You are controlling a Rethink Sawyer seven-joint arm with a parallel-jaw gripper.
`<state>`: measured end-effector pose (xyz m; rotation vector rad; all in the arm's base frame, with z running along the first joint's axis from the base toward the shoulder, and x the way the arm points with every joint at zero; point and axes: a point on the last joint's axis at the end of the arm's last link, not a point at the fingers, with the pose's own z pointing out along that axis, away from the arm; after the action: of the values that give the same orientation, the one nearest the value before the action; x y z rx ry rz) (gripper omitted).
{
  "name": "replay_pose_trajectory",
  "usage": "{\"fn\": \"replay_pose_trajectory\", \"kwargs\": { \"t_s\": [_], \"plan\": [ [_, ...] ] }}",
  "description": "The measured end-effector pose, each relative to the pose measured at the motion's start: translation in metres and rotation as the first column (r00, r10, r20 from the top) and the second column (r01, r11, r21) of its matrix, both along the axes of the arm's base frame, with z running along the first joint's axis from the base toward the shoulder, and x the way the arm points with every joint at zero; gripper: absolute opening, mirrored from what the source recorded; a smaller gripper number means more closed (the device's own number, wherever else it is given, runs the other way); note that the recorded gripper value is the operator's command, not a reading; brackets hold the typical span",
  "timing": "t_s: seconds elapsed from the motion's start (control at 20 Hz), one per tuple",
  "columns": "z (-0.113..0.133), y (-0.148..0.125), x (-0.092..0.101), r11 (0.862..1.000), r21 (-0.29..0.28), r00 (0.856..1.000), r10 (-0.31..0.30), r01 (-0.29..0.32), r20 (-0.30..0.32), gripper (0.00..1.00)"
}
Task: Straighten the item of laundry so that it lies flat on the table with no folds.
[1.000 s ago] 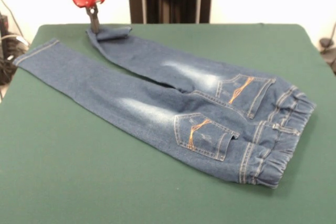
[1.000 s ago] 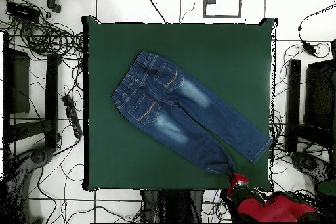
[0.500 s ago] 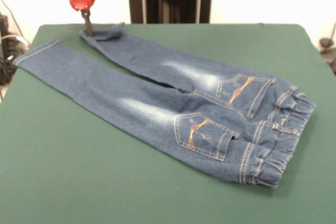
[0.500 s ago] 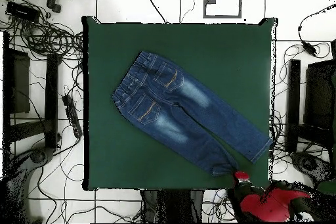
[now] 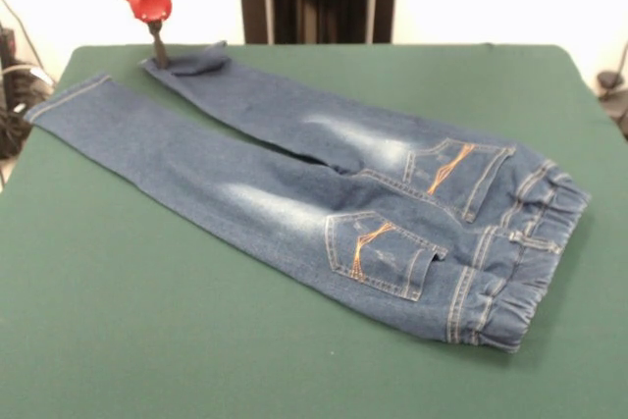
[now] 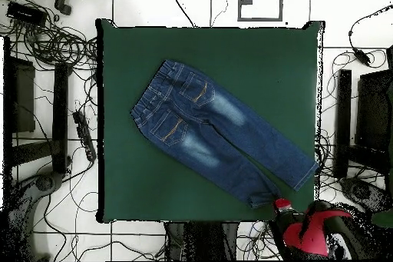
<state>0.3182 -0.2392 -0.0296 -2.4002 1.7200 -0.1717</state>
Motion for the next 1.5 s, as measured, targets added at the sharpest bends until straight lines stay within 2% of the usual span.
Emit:
{"fn": "replay_pose_trajectory", "kwargs": {
  "t_s": [0.4,0.45,0.65,1.1,1.35,1.4,1.5],
  "plan": [
    [0.003,-0.013,0.010,0.995,-0.056,0.996,0.085,-0.086,-0.028,0.00],
    [0.004,-0.014,0.013,0.991,-0.065,0.992,0.116,-0.118,-0.040,0.00],
    [0.007,-0.016,0.018,0.986,-0.071,0.988,0.146,-0.149,-0.050,0.00],
    [0.007,-0.039,0.016,0.988,-0.072,0.989,0.135,-0.138,-0.053,0.00],
    [0.003,-0.043,0.015,0.989,-0.073,0.990,0.129,-0.132,-0.056,0.00],
    [0.002,-0.043,0.016,0.989,-0.074,0.991,0.123,-0.127,-0.054,1.00],
    [0.002,-0.043,0.016,0.989,-0.075,0.991,0.121,-0.124,-0.053,1.00]
  ]
}}
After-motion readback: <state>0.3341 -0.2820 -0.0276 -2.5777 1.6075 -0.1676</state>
